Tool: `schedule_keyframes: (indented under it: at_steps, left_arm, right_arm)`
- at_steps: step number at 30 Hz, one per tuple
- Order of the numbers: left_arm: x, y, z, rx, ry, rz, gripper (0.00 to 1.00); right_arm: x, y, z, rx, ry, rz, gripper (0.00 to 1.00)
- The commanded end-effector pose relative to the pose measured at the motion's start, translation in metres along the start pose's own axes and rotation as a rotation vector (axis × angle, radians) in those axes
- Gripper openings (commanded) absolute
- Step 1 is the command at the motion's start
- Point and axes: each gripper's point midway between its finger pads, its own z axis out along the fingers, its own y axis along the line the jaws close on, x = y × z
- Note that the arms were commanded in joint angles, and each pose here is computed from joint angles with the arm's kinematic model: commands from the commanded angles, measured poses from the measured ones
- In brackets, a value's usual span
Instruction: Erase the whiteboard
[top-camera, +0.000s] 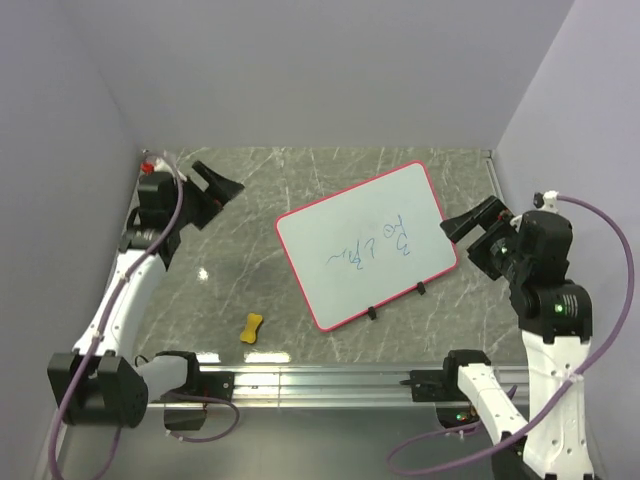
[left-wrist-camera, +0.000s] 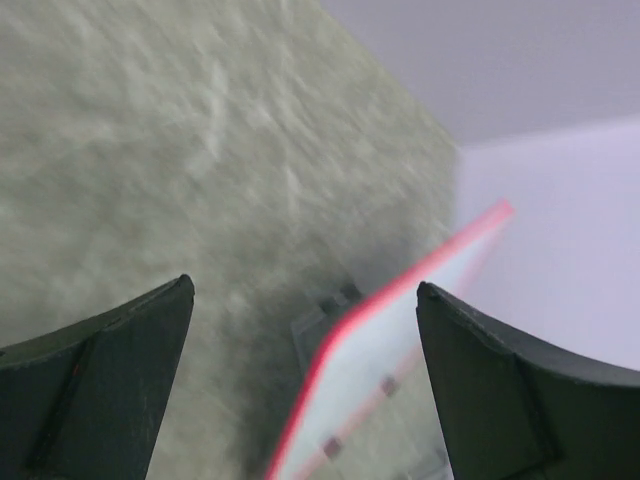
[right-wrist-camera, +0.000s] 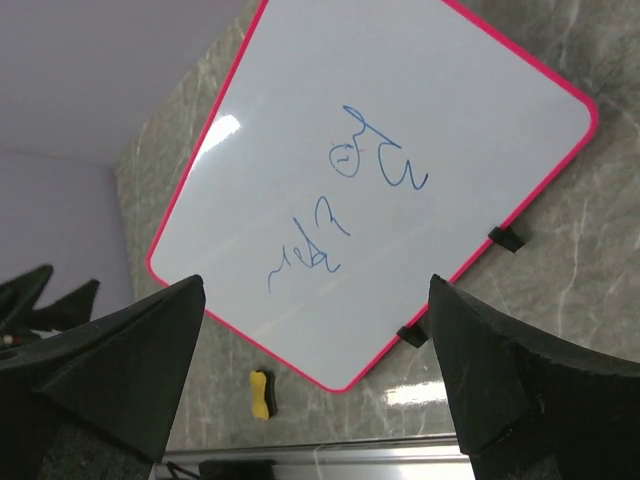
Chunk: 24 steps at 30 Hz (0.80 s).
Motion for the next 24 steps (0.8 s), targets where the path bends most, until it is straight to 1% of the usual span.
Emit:
schedule_keyframes:
  at_steps: [1,2,3,4,5,6,7,8,9,10,11,12,13,14,15,16,17,18,19,20,21,22,24]
  left_arm:
    - [0.065,-0.029,-0.016,0.302,0.293,-0.197,0.99]
    - [0.076,-0.02,-0.013,0.25,0.309,-0.188,0.99]
    - [0.083,-0.029,-0.018,0.217,0.308,-0.13,0.99]
    - [0.081,-0.018,-0.018,0.126,0.268,-0.093,0.99]
    - [0.078,-0.022,-0.027,0.133,0.252,-0.039,0.99]
    - [0.07,-0.031,-0.033,0.145,0.234,-0.012,0.99]
    - [0.071,-0.021,-0.037,0.085,0.237,0.001,0.99]
    - [0.062,-0.026,-0.044,0.073,0.21,0.048,1.0]
    - [0.06,-0.022,-0.046,0.036,0.203,0.07,0.99]
    - [0.061,-0.016,-0.049,-0.003,0.207,0.084,0.99]
    - [0.059,-0.006,-0.055,-0.067,0.203,0.102,0.99]
    - [0.061,-0.002,-0.059,-0.094,0.211,0.112,0.99]
    - [0.063,0.0,-0.063,-0.112,0.212,0.119,0.99]
    - [0.062,0.006,-0.072,-0.153,0.195,0.123,0.99]
    - [0.065,0.007,-0.077,-0.165,0.198,0.132,0.99]
    - [0.066,0.011,-0.082,-0.188,0.194,0.132,0.99]
    - [0.067,0.014,-0.091,-0.21,0.192,0.118,0.99]
    - [0.073,0.023,-0.099,-0.251,0.212,0.111,0.99]
    - [0.076,0.026,-0.105,-0.264,0.22,0.104,0.99]
    - [0.08,0.027,-0.113,-0.254,0.215,0.094,0.99]
    - [0.084,0.03,-0.119,-0.259,0.223,0.09,1.0]
    - [0.086,0.033,-0.123,-0.266,0.224,0.086,0.99]
    - [0.089,0.041,-0.131,-0.293,0.221,0.071,0.99]
  right_arm:
    - [-0.018,0.015,0.02,-0.037,-0.027,-0.054,1.0]
    - [-0.022,0.02,0.029,-0.063,-0.032,-0.067,1.0]
    - [-0.023,0.022,0.035,-0.068,-0.024,-0.072,1.0]
    - [-0.026,0.018,0.05,-0.042,-0.012,-0.073,1.0]
    - [-0.028,0.014,0.058,-0.024,-0.006,-0.08,1.0]
    - [-0.037,0.003,0.067,0.011,-0.02,-0.054,1.0]
    - [-0.049,0.003,0.079,-0.007,-0.046,-0.043,1.0]
    - [-0.043,0.0,0.09,-0.043,-0.011,-0.025,0.99]
    - [-0.055,-0.01,0.097,-0.035,-0.043,-0.001,0.99]
    - [-0.063,-0.011,0.11,-0.049,-0.058,-0.006,0.99]
    - [-0.068,-0.015,0.116,-0.043,-0.065,-0.018,0.99]
    - [-0.073,-0.018,0.122,-0.041,-0.076,-0.014,0.99]
    - [-0.094,-0.016,0.13,-0.085,-0.146,-0.014,0.99]
    - [-0.086,-0.017,0.139,-0.147,-0.117,0.03,0.99]
    - [-0.09,-0.015,0.145,-0.198,-0.132,0.042,0.99]
    - [-0.105,-0.022,0.157,-0.254,-0.188,0.047,0.99]
    - [-0.107,-0.02,0.162,-0.311,-0.177,0.086,0.99]
    - [-0.107,-0.018,0.167,-0.367,-0.15,0.089,0.99]
    - [-0.106,-0.03,0.185,-0.372,-0.116,0.117,0.99]
    - [-0.12,-0.031,0.189,-0.418,-0.154,0.113,0.99]
    - [-0.123,-0.033,0.197,-0.441,-0.143,0.117,0.99]
    - [-0.116,-0.039,0.214,-0.483,-0.081,0.119,0.99]
    - [-0.119,-0.041,0.226,-0.531,-0.035,0.131,0.98]
